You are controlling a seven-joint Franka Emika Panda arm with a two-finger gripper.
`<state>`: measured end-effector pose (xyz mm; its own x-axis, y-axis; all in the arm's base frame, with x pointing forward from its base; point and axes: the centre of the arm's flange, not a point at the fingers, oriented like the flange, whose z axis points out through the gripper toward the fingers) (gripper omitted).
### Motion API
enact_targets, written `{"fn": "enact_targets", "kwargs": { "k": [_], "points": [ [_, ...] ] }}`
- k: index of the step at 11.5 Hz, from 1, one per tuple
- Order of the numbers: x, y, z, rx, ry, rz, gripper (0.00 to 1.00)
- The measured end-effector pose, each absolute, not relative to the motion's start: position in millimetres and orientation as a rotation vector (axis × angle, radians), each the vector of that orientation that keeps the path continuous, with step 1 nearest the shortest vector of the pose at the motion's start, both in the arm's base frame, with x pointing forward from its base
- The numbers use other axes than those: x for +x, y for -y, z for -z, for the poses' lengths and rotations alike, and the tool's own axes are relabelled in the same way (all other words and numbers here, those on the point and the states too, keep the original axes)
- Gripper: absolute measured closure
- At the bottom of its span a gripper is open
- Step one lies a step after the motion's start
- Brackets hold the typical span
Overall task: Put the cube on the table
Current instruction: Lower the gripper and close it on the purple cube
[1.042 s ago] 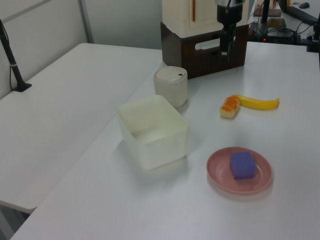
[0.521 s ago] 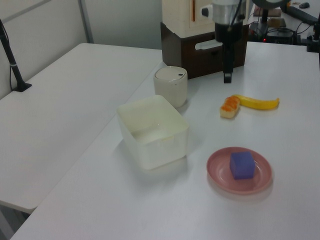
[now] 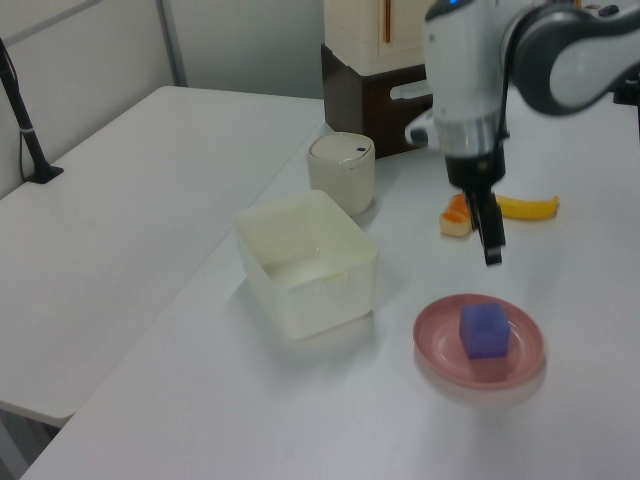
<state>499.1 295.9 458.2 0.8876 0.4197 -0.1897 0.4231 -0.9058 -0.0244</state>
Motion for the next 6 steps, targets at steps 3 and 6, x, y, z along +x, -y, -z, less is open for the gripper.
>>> {"fn": "enact_targets", "kwargs": {
  "k": [3, 6],
  "points": [
    [487.3, -314.0, -392.2, 2.979, -0.715, 0.402, 0.0],
    [487.3, -315.7, -349.9, 2.936, -0.705, 0.498, 0.0]
  ]
}}
